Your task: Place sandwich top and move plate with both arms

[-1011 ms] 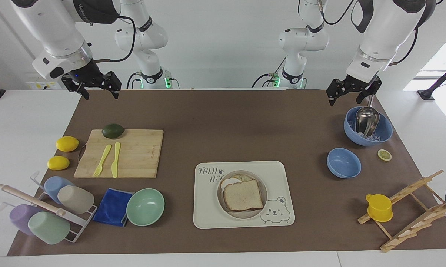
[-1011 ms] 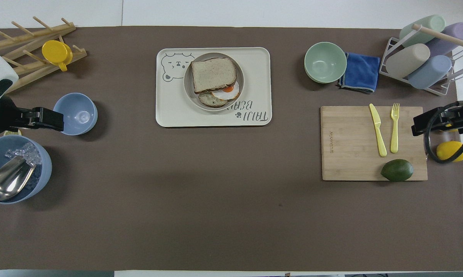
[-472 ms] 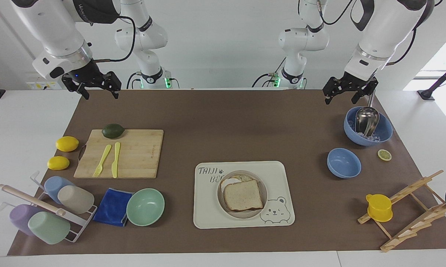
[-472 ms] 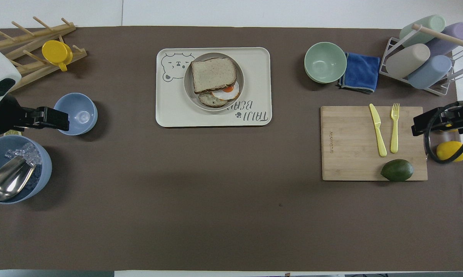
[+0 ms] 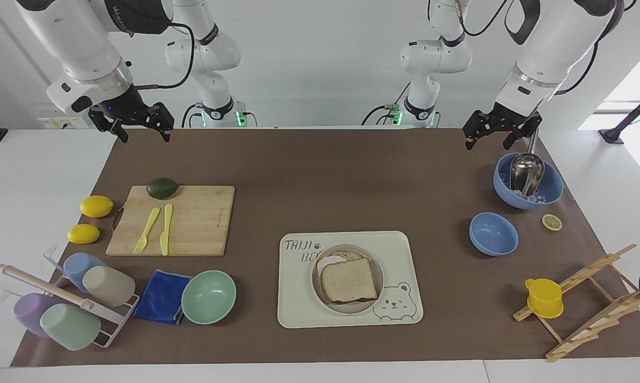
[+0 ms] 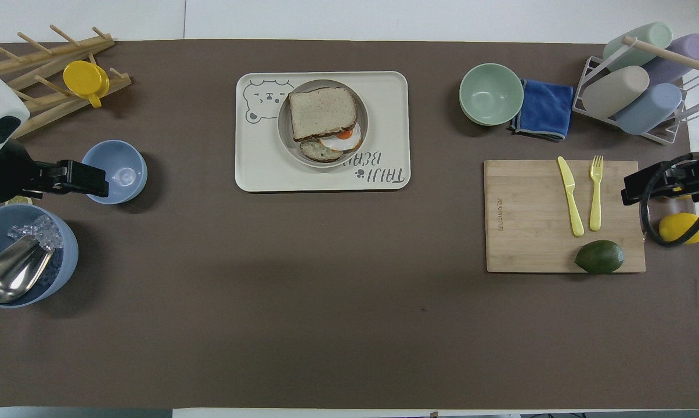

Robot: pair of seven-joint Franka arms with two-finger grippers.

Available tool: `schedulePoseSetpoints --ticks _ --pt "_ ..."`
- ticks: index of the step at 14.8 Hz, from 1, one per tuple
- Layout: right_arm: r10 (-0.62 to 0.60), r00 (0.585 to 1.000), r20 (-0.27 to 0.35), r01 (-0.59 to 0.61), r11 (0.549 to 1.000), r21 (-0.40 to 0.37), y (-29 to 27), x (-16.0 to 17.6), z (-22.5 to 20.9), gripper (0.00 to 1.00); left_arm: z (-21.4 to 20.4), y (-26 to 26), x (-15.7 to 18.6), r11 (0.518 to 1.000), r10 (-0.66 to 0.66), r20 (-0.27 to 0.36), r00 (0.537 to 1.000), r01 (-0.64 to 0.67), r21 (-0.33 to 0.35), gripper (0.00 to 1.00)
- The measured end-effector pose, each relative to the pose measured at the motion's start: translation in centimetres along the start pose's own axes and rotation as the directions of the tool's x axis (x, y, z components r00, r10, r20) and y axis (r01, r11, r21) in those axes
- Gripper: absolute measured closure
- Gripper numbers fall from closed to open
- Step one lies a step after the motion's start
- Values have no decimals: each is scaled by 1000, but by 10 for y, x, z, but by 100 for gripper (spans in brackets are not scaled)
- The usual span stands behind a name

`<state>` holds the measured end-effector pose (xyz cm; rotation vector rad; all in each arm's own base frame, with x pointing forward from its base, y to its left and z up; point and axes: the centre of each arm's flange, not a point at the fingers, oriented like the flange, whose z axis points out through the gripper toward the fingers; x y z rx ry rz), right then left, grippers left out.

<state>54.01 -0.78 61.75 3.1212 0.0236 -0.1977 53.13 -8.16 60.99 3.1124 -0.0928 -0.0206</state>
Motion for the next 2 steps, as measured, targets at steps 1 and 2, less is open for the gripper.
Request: schedulePoseSetpoints --ticks 1,2 --pt "0 1000 0 0 1000 0 0 0 0 0 0 0 0 1000 0 1 1000 0 0 0" --pt "0 1000 0 0 1000 0 0 0 0 0 0 0 0 1000 0 1 1000 0 0 0"
